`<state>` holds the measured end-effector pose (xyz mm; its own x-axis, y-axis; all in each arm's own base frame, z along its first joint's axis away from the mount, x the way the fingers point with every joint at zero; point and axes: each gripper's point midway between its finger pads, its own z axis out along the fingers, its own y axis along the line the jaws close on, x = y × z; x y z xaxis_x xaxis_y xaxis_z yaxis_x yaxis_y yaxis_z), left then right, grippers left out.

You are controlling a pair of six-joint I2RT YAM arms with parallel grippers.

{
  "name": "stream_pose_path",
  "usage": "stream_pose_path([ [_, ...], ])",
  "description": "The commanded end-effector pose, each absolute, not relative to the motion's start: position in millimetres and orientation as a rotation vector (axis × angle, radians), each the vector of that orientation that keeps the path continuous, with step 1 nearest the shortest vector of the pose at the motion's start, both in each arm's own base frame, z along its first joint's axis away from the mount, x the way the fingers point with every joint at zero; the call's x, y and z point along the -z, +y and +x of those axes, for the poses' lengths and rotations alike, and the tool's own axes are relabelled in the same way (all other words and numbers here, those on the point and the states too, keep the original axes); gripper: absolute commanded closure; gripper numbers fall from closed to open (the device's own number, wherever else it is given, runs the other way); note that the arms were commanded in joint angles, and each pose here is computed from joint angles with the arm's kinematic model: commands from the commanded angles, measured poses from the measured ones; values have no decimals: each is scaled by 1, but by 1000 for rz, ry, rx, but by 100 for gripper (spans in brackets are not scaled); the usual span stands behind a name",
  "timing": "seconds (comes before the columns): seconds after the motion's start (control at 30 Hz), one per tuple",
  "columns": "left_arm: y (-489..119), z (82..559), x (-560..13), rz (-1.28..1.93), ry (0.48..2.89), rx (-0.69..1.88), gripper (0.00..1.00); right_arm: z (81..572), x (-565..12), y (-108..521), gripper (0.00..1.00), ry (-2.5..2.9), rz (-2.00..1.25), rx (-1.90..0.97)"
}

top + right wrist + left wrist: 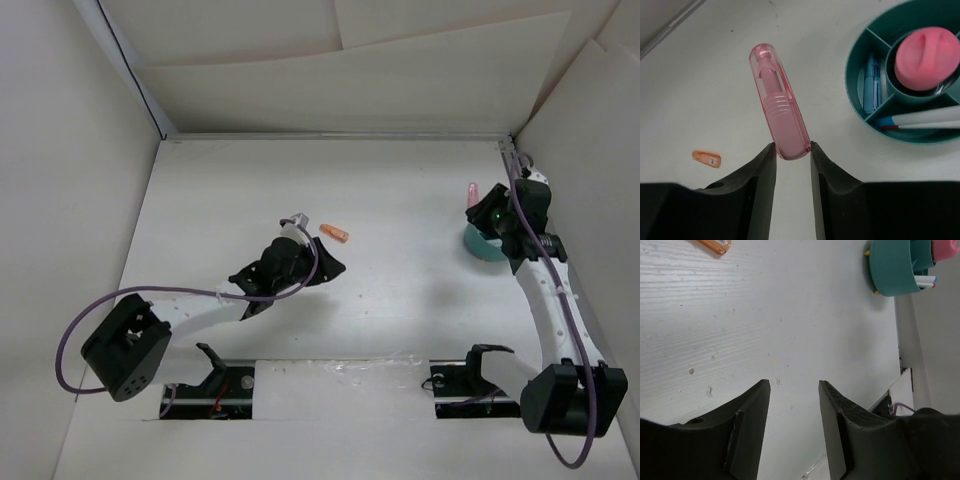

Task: Sort the stationery into containers
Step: Place the pen in the storage box.

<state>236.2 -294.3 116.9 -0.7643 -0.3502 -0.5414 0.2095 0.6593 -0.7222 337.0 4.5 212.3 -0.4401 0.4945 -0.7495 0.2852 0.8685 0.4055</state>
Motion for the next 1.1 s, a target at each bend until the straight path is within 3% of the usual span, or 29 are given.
stream_pose_path([
  [0.0, -312, 240, -155, -22, 2085, 1179, 59, 328, -209, 11, 84, 2042, 631, -436],
  [0.47, -310, 226, -184, 10, 2005, 1247, 58, 321, -212, 14, 84, 1843, 910, -940],
  [1.07, -305, 224, -186, -5, 1991, 1252, 57, 325, -188, -16, 84, 1693, 1246, -1036],
])
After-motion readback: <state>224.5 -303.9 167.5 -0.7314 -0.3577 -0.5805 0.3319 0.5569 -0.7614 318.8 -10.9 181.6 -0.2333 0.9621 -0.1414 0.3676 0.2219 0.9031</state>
